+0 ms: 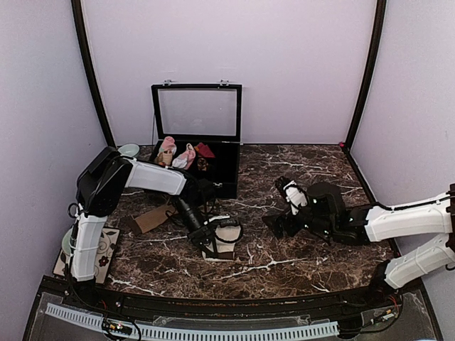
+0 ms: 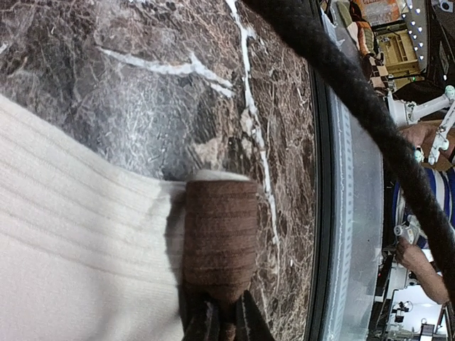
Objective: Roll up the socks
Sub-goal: Roll the sock at the center of the board.
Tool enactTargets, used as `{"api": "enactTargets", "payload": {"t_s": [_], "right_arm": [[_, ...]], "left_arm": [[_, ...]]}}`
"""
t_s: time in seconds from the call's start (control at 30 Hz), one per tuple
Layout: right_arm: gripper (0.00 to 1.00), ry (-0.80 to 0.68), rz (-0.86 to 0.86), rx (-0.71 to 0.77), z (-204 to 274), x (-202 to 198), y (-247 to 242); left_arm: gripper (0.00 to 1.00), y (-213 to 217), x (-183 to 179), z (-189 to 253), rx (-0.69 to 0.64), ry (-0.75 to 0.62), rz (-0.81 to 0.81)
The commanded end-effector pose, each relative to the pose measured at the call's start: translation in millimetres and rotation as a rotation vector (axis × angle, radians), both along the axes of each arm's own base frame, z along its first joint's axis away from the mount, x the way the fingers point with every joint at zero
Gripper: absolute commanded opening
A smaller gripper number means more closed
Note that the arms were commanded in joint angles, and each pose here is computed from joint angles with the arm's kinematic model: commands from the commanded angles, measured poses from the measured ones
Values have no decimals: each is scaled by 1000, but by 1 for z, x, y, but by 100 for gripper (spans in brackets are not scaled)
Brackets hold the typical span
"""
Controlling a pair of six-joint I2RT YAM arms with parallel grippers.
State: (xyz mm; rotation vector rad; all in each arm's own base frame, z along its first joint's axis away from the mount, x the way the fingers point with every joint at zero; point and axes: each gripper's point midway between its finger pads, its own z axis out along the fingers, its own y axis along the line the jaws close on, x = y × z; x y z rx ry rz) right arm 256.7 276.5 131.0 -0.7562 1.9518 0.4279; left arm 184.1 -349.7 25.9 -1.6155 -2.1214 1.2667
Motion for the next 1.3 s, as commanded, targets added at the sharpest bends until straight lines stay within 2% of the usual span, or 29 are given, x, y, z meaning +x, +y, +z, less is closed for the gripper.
{"api": "enactTargets", "payload": {"t_s": [0.0,0.07,0.23,0.5,0.77,1.07,1.17,1.27], "right_arm": [[99,-144,391,-53,-11,-71,43],[99,-181,490,-55,-12,-92,52],[86,-211,699,-135,-24,-129,79],[64,-216,849,-226,-49,-133,121],[48,-228,853,-303,-77,-110,148],[41,-210,816,-356,-108,-95,145],[36,-168,803,-365,-120,-94,139],[30,-113,787,-377,-134,-95,130]], "left_arm": [[10,5,3,-29,124,10,12],[10,5,3,-33,137,23,12],[10,6,2,-41,165,47,16],[11,4,8,-45,187,34,23],[11,7,11,-51,216,4,21],[13,8,7,-50,209,-1,-3],[19,7,6,-45,197,-7,-14],[34,6,5,-34,163,-9,-29]]}}
